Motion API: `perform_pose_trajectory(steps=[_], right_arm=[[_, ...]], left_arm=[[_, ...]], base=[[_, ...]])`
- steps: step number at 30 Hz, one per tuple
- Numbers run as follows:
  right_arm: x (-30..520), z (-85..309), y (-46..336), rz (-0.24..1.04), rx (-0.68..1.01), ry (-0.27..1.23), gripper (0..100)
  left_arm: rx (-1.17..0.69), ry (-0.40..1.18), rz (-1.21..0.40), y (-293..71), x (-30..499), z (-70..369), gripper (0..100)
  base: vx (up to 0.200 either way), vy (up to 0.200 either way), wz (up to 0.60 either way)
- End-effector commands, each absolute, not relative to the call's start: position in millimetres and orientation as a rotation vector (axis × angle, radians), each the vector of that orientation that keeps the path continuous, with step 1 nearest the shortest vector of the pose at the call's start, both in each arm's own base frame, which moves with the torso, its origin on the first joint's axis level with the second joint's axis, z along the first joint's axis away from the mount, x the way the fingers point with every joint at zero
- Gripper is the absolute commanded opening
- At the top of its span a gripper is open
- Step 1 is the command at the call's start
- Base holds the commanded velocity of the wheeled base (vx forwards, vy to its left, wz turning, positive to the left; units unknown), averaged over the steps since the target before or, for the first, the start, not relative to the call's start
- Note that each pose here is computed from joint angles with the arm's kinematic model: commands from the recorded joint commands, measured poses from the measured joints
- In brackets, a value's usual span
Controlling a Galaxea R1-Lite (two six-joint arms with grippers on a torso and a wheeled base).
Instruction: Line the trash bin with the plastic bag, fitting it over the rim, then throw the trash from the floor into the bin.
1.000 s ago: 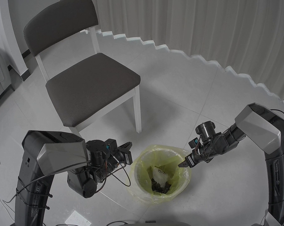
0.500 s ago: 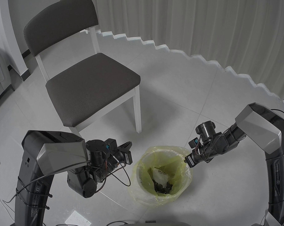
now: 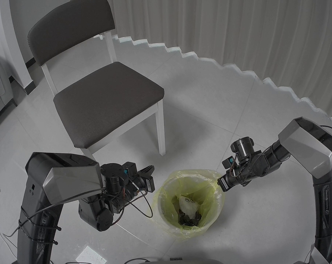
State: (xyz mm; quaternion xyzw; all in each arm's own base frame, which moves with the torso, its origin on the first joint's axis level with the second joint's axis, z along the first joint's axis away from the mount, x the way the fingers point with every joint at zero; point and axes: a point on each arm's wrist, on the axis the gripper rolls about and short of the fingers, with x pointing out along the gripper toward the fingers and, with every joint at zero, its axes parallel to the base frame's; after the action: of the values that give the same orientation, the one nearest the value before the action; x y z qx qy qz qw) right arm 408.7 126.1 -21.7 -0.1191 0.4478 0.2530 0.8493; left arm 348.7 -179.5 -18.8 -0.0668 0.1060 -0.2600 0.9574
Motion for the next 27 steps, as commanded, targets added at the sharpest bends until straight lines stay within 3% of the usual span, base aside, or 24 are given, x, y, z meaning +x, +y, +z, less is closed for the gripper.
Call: perform_pose_trajectory(steps=[1, 10, 27], right_arm=[[412, -21, 122, 0.523, -0.248, 0.938, 0], [432, -38, 110, 0.489, -0.242, 1.02, 0], [466, -51, 135, 0.465, -0.259, 0.941, 0]], left_arm=[[-0.136, 0.216, -0.528, -180, 348, -19, 0], [-0.136, 0.216, -0.525, -179, 348, -21, 0], [-0.135, 0.224, -0.526, -179, 348, -24, 0]], base=[[0.0, 0.0, 0.0], [0.0, 0.0, 0.0], [0.0, 0.0, 0.0]])
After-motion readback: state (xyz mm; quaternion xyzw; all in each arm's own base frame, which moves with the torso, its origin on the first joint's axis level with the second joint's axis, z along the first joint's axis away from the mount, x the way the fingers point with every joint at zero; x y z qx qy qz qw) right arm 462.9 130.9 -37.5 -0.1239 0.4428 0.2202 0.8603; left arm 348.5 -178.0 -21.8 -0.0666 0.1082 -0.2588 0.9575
